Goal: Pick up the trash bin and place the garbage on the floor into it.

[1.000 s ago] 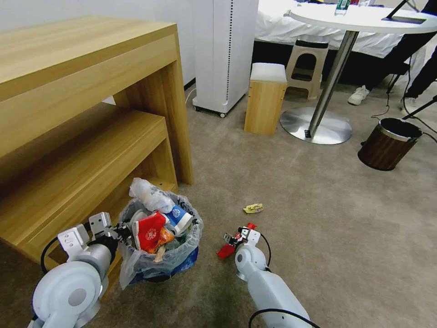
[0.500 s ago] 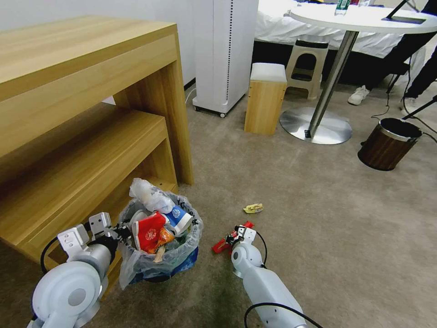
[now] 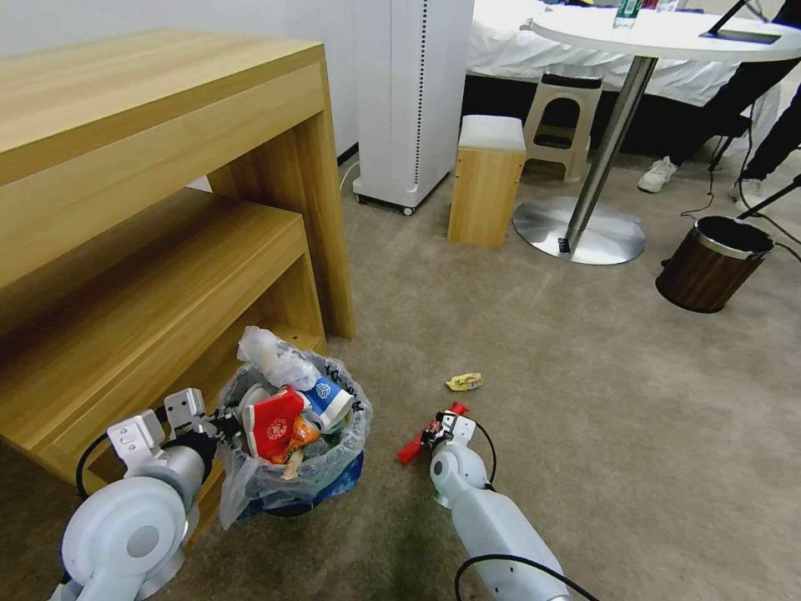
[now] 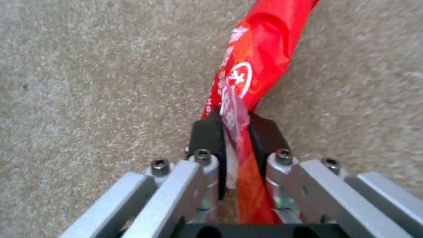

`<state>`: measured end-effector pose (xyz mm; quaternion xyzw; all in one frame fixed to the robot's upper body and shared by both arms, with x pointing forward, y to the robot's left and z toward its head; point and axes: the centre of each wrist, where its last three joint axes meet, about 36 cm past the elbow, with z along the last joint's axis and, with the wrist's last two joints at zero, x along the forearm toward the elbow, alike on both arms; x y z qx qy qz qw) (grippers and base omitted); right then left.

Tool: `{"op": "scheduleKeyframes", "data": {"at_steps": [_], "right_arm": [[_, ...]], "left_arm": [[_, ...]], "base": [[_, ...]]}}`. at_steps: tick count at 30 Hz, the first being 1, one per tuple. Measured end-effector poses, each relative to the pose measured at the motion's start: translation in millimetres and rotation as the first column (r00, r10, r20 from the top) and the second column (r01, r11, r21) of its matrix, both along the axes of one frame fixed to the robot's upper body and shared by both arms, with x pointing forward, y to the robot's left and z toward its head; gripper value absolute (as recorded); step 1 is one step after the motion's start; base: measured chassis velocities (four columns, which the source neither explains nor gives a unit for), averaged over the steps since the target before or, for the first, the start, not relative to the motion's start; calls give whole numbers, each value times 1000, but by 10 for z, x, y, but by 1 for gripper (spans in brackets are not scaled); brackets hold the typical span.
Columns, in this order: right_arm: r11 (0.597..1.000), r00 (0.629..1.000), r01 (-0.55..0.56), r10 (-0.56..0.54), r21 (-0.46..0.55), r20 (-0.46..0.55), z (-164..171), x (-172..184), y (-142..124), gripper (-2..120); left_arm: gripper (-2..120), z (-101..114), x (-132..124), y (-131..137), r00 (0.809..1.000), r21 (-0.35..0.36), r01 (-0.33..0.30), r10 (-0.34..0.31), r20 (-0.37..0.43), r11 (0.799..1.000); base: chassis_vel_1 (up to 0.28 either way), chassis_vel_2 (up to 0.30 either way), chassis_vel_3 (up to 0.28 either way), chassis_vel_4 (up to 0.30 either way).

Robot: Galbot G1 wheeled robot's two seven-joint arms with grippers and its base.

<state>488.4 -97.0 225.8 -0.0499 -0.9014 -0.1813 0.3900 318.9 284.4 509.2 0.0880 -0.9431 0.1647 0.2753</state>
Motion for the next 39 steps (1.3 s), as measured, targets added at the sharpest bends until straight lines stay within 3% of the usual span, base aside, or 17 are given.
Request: {"op": "scheduleKeyframes", "data": {"at_steps": [8,13,16,22,25,26,28,29,31,32,35,36,37,39], "right_arm": [[1000,999,-16,17,-18,40,61,-79,-115,5],[998,986,-48,53,-36,156,319,-211,-365,0],[994,955,-99,110,-56,277,664,-377,-619,0],[985,903,-164,169,-46,395,1099,-509,-782,0],[974,850,-223,214,-38,481,1386,-547,-881,0],[974,850,-223,214,-38,481,1386,-547,-881,0],[959,801,-283,252,-28,543,1540,-547,-940,0],[959,801,-283,252,-28,543,1540,-547,-940,0],[916,725,-401,316,1,612,1700,-524,-984,0],[916,725,-401,316,1,612,1700,-524,-984,0],[811,616,-584,415,34,669,1804,-473,-1023,0],[811,616,-584,415,34,669,1804,-473,-1023,0],[783,591,-621,434,39,680,1815,-458,-1022,0],[642,471,-765,505,49,723,1834,-325,-1006,0]], "left_arm": [[2,-10,6,-12,1000,-3,4,-4,-2,1000],[2,-8,7,-19,1000,-2,9,-9,-2,1000],[2,-12,10,-34,1000,-4,15,-15,-3,1000],[2,-67,24,-43,1000,-4,21,-21,-20,1000],[2,-90,27,-38,999,1,22,-22,-28,1000],[2,-90,27,-38,999,1,22,-22,-28,1000],[2,-96,21,-37,999,4,23,-23,-31,1000],[2,-96,21,-37,999,4,23,-23,-31,1000],[2,-106,11,-55,999,0,33,-33,-37,999],[2,-106,11,-55,999,0,33,-33,-37,999],[2,-91,-27,-127,997,-20,69,-70,-37,997],[2,-91,-27,-127,997,-20,69,-70,-37,997],[2,-84,-37,-144,996,-24,77,-78,-35,997],[2,-25,-100,-251,992,-49,122,-123,-21,991]], "base": [[0,0,0,0],[0,0,0,0],[0,0,0,0],[0,0,0,0],[0,0,0,0],[0,0,0,0],[0,0,0,0],[0,0,0,0],[0,0,0,0],[0,0,0,0],[0,0,0,0],[0,0,0,0],[0,0,0,0],[0,0,0,0]]}}
